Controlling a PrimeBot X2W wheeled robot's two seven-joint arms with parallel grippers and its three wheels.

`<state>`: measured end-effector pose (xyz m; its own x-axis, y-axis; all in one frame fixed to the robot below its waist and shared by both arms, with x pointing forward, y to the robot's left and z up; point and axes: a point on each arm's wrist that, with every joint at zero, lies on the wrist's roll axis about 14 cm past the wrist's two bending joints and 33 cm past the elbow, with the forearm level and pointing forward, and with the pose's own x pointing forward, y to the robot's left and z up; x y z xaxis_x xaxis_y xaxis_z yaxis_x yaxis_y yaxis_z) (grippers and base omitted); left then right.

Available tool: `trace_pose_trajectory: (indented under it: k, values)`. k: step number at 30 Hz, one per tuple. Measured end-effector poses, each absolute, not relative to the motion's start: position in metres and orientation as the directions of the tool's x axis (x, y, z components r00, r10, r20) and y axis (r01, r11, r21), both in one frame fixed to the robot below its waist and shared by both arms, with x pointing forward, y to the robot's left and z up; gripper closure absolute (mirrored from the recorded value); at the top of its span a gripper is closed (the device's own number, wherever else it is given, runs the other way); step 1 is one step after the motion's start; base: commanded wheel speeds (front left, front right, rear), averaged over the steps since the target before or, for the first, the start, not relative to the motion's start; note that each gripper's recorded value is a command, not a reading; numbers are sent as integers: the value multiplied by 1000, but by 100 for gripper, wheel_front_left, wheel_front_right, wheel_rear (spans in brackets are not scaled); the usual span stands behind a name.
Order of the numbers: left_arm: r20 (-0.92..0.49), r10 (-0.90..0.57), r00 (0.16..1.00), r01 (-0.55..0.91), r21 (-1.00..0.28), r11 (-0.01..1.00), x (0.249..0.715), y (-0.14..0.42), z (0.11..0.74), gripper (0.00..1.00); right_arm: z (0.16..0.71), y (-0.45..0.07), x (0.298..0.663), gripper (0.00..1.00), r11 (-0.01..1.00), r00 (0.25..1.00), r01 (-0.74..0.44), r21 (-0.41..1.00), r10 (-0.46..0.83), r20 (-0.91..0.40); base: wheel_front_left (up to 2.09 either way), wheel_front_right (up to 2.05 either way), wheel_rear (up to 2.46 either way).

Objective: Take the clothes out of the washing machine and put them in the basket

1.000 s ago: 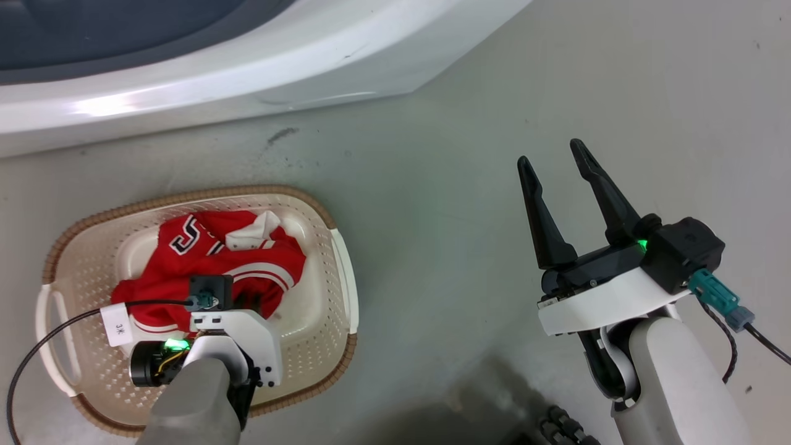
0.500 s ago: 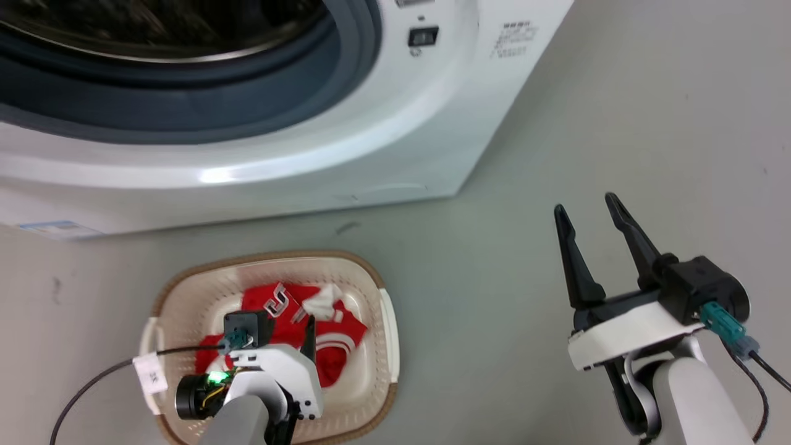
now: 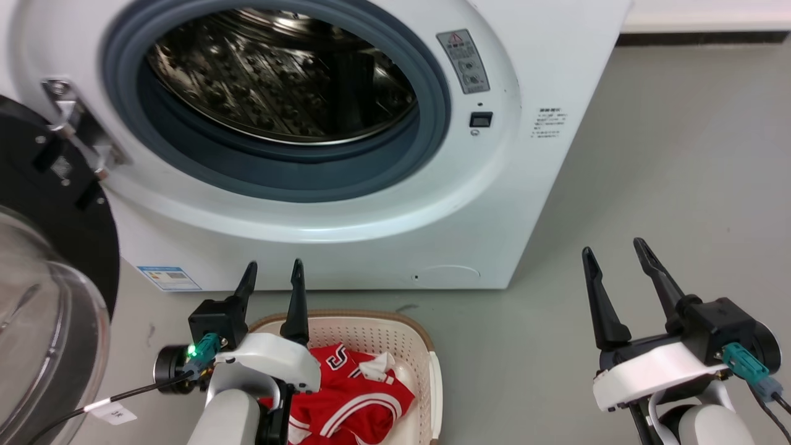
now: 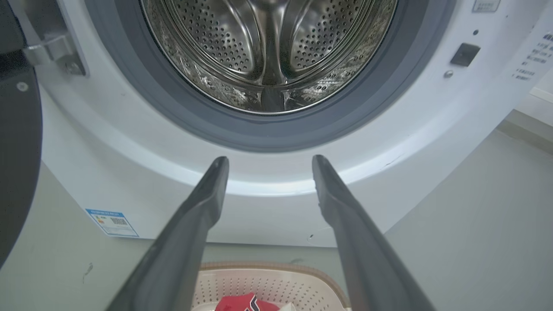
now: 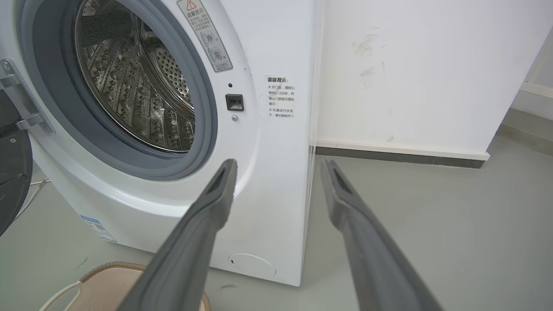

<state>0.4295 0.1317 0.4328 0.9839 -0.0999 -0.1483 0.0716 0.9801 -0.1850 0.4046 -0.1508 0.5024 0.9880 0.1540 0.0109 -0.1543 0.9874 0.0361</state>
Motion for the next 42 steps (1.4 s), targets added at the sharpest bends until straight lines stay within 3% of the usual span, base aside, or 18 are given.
trace_pose_trajectory:
  k: [7,14,42]
  values:
    - [103,-65,993,77,-118,990,424,144,516,0,521,-145,392,0,984,984,-173,30,171,55,0,0,0]
    - [207,-44,977,60,-72,996,402,157,551,0,532,-144,375,0,984,981,-177,22,175,84,0,0,0]
    - [151,-36,988,43,-42,998,381,165,534,0,530,-146,359,0,985,984,-171,27,169,65,0,0,0]
